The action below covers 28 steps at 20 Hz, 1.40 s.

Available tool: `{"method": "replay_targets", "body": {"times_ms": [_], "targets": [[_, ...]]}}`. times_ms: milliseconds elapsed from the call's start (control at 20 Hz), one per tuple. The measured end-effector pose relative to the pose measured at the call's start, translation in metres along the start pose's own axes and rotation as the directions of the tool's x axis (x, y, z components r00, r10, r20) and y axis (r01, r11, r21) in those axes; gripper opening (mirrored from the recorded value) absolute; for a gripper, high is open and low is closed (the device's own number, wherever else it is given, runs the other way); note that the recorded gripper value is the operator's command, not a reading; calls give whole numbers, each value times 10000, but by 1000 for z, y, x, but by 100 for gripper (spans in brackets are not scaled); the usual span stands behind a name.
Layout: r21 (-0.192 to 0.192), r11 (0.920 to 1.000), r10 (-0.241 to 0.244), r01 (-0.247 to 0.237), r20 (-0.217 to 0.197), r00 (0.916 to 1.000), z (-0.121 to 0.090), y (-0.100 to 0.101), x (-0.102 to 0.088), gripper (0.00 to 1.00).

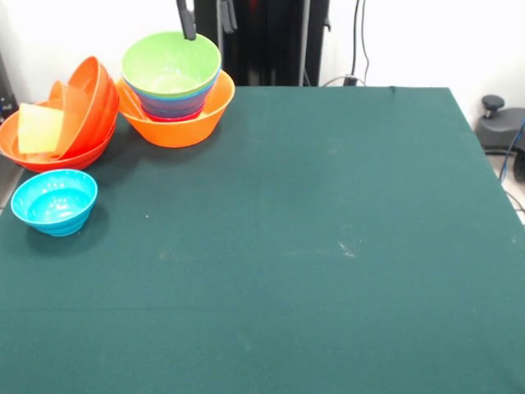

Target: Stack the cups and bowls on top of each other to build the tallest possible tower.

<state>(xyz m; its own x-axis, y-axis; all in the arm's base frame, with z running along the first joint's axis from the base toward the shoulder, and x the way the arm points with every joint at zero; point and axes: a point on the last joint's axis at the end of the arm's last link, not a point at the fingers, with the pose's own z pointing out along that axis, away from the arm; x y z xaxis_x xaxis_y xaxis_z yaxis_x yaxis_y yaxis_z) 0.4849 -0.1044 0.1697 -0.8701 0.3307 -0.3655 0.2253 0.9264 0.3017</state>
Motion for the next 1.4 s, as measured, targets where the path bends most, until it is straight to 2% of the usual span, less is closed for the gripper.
{"method": "replay_targets", "body": {"times_ms": [150,400,750,900,1000,1100,1250,1400], "targets": [[-222,9995,-203,202,-31,9998,1,-1,2,100],[-201,9995,-237,234,-148,9996,-8,-10,-3,100],[657,9978,-78,129,-781,9969,-56,-54,-28,100],[894,9951,-320,420,-1110,9933,-70,-72,-37,100],[972,9915,-719,861,-1411,9874,-80,-88,-47,100],[897,9900,-939,1086,-1546,9835,-83,-96,-54,100],[467,9848,-1577,1672,-1608,9743,-83,-108,-73,100],[152,9776,-2059,2098,-1345,9693,-79,-117,-87,100]]}}
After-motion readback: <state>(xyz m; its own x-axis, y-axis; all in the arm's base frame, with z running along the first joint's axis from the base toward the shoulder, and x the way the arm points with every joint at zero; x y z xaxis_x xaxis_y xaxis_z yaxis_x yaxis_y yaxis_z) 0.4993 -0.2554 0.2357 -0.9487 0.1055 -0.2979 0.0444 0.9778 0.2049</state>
